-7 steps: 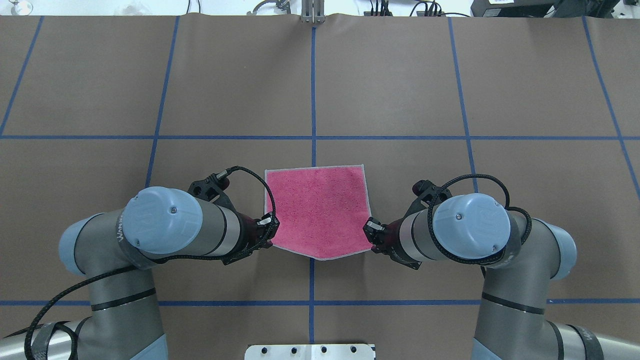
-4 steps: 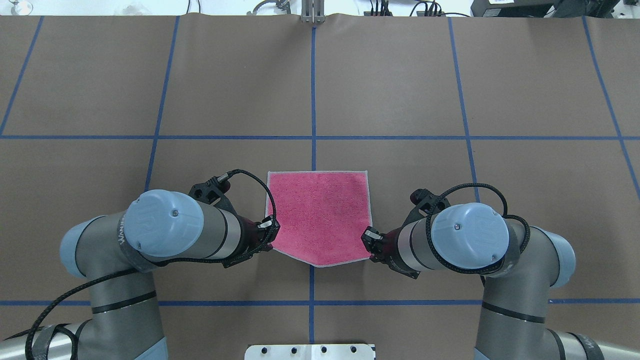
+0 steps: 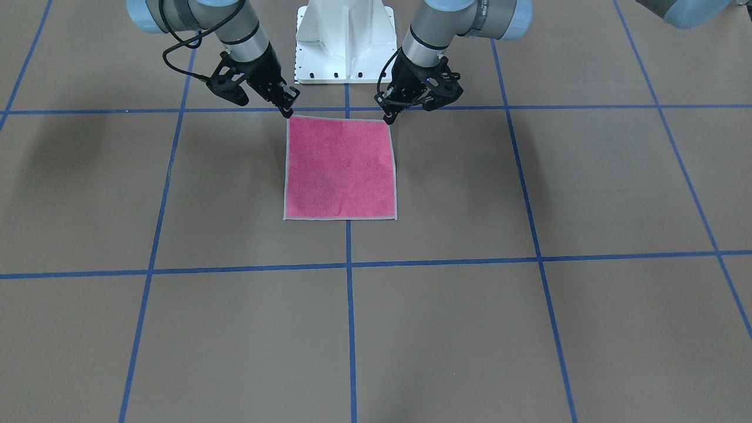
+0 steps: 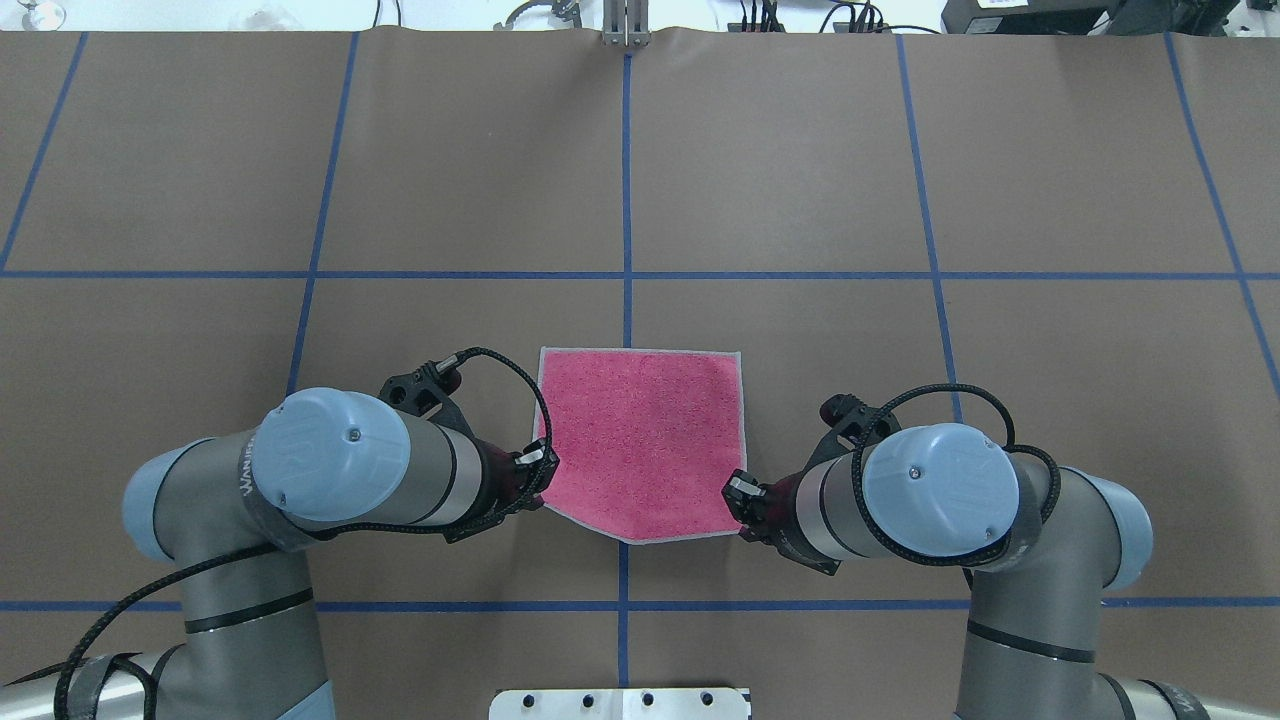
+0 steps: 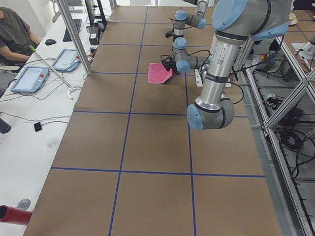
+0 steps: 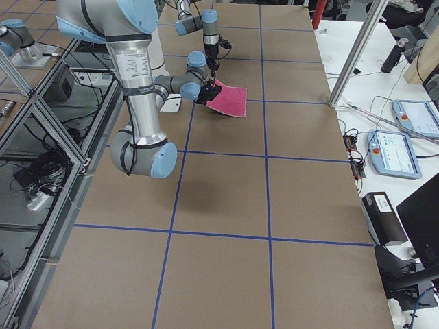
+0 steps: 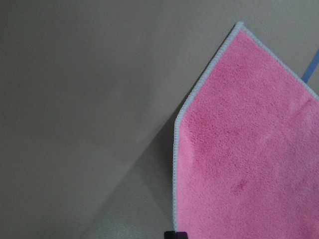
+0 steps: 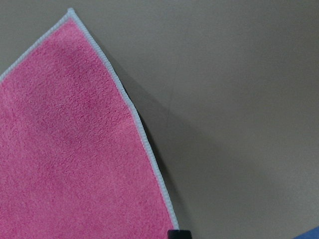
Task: Fold towel twice with both arms
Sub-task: 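Grasp both near corners of the towel and lift them slightly, then fold the held corners over toward the far edge with both grippers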
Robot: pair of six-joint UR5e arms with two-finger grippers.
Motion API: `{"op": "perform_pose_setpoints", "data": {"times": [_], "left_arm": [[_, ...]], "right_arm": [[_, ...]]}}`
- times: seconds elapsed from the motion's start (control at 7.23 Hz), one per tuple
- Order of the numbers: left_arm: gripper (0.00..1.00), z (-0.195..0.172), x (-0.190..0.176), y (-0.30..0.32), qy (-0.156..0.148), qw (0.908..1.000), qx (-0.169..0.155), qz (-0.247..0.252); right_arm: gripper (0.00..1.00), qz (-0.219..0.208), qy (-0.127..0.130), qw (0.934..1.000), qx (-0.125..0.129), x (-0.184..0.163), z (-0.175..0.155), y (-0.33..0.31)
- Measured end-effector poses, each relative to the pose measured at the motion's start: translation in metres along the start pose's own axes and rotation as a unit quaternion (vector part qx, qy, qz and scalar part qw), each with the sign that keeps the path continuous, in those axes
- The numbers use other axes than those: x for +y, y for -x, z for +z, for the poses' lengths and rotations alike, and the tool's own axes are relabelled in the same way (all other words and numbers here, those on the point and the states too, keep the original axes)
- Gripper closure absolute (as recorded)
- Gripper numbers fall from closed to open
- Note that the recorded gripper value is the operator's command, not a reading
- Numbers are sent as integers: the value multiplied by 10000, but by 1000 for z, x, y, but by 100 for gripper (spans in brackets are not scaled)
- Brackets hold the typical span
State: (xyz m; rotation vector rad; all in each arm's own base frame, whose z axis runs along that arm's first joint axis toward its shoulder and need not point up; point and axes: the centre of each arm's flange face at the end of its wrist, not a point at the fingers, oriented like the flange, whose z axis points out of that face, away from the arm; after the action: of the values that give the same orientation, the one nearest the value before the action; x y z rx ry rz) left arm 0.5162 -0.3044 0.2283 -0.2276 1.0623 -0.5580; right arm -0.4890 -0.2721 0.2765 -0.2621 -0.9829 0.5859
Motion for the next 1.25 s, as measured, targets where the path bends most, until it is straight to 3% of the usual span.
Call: {"op": "perform_pose_setpoints", "data": {"times": [0.55,0.97,1.25], "left_arm": [[100,2,1,-3,-4,10000,3,15],[100,14,-22,-26,-223,9997,24,-68],[100,21,-37,-47,-395,9991,68,-142]], "right_arm": [[100,-6,4,10000,-27,0,-2,2],[100,280,-383,9988,-103,-52,3,32],[100,457,-509,9976,-90,-81,11,55]]}}
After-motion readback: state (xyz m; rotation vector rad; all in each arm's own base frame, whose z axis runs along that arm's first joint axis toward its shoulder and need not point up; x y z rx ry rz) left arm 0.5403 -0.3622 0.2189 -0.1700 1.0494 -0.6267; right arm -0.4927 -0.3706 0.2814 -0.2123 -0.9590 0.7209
